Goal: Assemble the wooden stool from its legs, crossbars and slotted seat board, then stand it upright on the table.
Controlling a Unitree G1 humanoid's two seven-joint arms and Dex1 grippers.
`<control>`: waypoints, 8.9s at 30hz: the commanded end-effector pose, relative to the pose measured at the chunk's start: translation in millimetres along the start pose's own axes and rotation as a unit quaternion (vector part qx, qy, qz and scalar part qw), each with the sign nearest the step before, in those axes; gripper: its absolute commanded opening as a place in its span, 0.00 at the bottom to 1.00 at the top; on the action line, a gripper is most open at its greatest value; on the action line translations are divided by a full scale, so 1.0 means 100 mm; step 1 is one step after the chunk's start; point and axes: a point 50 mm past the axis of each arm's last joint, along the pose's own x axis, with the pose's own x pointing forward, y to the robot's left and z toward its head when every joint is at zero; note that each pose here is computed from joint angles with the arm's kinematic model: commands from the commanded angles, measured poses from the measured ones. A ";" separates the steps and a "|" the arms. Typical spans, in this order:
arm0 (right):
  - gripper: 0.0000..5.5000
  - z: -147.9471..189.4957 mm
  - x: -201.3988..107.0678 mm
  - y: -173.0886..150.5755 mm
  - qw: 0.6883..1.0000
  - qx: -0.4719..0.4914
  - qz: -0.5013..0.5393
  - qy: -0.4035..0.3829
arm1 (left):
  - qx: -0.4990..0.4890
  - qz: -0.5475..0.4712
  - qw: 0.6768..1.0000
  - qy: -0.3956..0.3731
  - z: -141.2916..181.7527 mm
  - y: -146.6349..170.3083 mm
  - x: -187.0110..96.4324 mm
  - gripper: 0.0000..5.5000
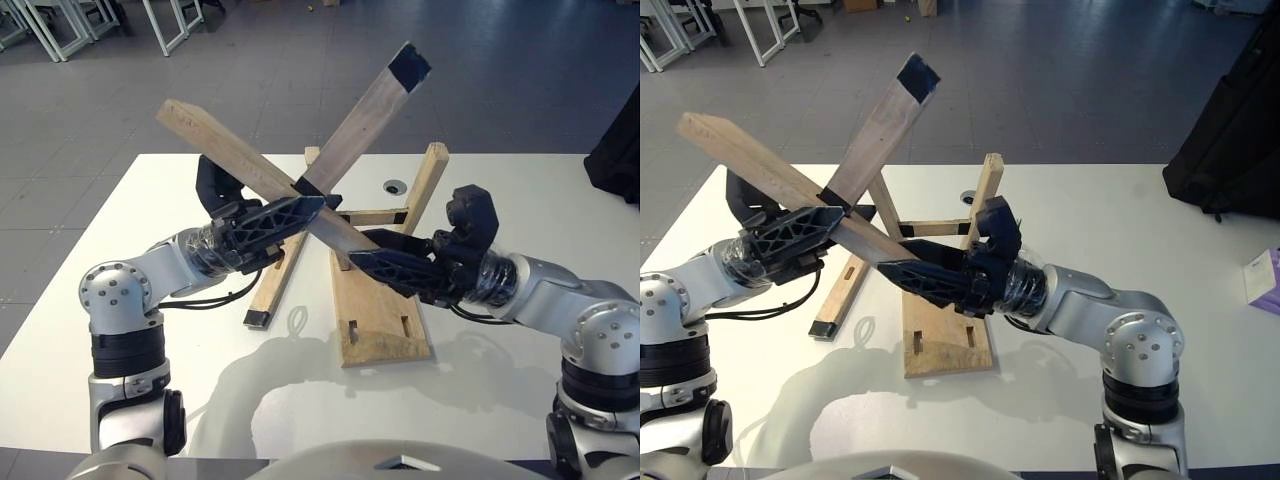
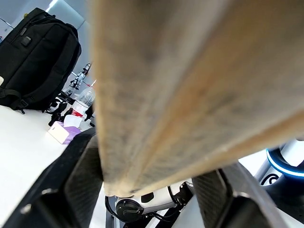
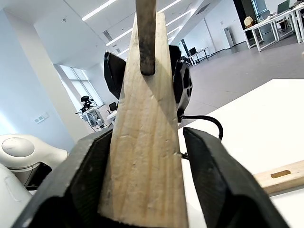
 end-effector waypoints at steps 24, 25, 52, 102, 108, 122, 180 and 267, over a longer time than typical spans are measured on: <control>0.73 -1.03 -0.95 -0.38 0.934 -0.034 -0.231 0.272 | 0.366 0.109 0.905 0.185 -0.73 0.42 -0.53 0.37; 0.73 -1.04 -0.95 -0.38 0.933 -0.036 -0.231 0.273 | 0.358 0.113 0.908 0.188 -0.78 0.43 -0.55 0.37; 0.73 -1.07 -0.85 -0.41 0.934 -0.046 -0.251 0.249 | 0.275 0.190 0.809 0.484 -1.18 0.80 -0.92 0.37; 0.73 -1.13 -0.75 -0.50 0.902 -0.024 -0.387 0.192 | 0.311 0.662 0.663 0.163 -0.57 0.78 -0.86 0.80; 0.73 -1.05 -0.73 -0.53 0.901 -0.032 -0.387 0.192 | 0.222 0.701 0.640 0.224 -0.87 0.84 -1.13 0.80; 0.73 -0.45 -1.13 -0.89 0.807 -0.114 -0.571 0.096 | 0.178 0.690 0.669 0.212 -1.17 0.92 -1.29 0.43; 0.37 1.50 -0.38 -0.33 0.981 -0.079 -0.108 -0.139 | 0.189 0.111 0.975 0.021 0.42 0.19 -0.11 0.77; 0.37 -0.24 -0.59 -1.20 0.902 -0.322 -0.261 0.123 | 0.281 0.339 0.897 0.032 -0.18 0.19 0.39 0.49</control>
